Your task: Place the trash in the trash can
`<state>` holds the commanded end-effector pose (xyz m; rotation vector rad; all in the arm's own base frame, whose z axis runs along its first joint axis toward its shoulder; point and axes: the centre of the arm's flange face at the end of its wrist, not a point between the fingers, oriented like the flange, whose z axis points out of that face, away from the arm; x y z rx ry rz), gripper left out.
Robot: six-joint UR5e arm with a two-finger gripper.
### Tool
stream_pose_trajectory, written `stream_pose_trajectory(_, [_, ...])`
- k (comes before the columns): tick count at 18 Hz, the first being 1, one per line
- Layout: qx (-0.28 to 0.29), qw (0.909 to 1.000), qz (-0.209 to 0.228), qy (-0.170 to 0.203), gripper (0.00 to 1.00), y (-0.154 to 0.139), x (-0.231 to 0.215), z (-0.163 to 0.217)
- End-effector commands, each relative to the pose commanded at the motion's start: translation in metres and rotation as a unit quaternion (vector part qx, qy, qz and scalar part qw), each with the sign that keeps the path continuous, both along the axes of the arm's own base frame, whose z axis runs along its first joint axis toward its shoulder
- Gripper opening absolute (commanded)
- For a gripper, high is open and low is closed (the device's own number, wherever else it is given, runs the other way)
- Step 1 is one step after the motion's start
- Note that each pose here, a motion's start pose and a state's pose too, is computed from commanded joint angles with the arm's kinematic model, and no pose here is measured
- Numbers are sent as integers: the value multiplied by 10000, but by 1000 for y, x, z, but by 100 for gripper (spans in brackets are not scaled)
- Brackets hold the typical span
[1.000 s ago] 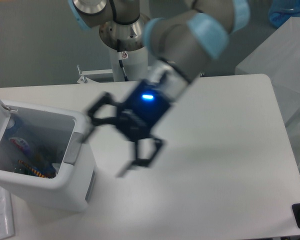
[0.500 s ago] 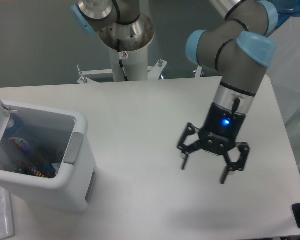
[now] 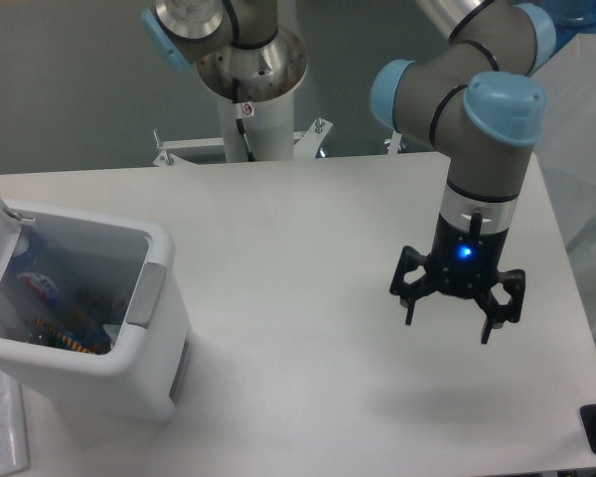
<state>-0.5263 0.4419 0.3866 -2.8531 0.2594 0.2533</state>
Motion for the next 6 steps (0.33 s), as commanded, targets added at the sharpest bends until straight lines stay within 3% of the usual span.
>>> stream_pose_trajectory(6, [-726,9964,-423,57,100,-11,0,-11])
